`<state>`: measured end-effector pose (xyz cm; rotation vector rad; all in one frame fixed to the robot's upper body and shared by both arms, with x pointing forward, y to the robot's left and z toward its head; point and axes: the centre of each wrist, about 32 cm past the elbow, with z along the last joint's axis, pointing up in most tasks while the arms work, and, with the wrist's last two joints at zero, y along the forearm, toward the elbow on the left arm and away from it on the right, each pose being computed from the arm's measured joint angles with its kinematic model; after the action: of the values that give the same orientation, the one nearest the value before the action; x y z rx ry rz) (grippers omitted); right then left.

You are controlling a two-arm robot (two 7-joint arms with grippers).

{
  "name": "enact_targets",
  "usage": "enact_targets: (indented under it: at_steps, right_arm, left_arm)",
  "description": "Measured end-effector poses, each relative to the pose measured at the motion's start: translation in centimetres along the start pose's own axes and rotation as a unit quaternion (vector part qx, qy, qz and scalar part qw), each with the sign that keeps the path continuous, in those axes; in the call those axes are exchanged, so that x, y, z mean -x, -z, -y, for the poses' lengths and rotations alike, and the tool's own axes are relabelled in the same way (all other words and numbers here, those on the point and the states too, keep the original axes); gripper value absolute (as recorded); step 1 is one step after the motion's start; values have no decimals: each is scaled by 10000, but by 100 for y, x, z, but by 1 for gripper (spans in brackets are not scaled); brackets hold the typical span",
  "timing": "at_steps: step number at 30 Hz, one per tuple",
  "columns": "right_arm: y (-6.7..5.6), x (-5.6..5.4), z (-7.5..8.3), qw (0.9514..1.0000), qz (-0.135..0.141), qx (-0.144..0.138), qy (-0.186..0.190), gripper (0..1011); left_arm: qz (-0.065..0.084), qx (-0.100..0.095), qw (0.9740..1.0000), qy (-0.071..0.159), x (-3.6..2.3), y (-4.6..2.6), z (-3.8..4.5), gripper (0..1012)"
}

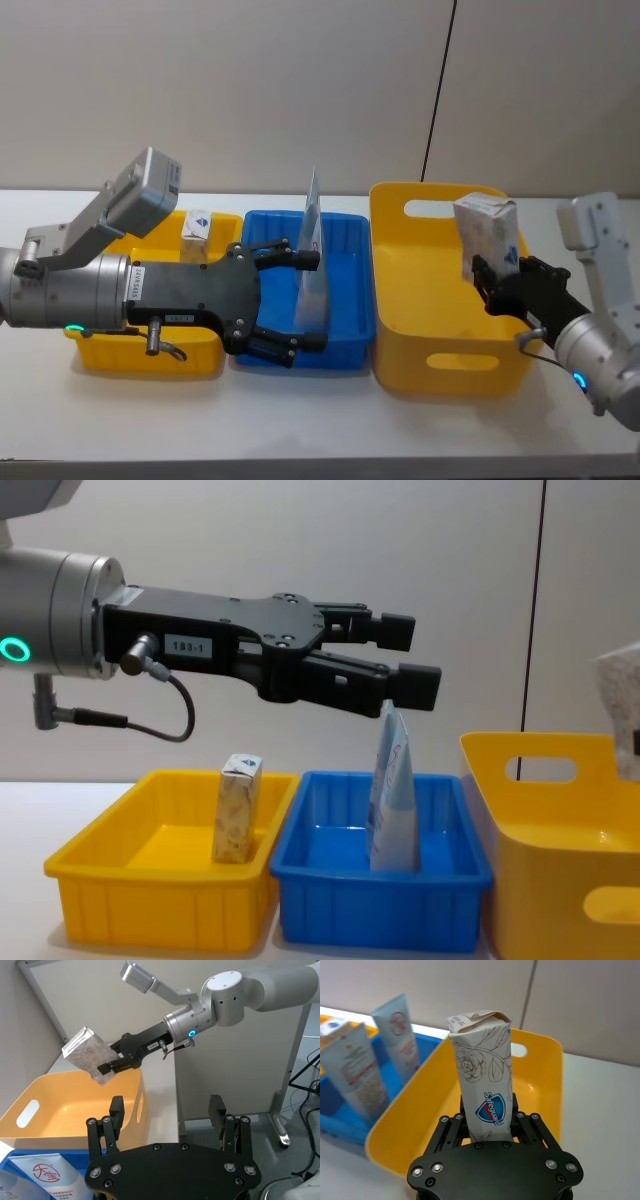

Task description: Bimanual collaborative sorting of washing and personal care products

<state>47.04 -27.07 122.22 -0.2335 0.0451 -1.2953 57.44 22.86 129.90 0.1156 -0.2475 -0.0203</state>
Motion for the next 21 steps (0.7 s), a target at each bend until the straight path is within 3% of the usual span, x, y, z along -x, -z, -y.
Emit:
enact_targets:
  at_steps: [10, 21]
  right_arm:
    - [12, 192, -158, 9969, -13, 211, 753, 363]
    - [8, 288, -284, 9942, 55, 340, 1021, 364]
  left_arm:
    - [0, 0, 10000, 0, 0, 0, 0, 1001]
    - [0, 0, 10000, 0, 0, 0, 0, 1001]
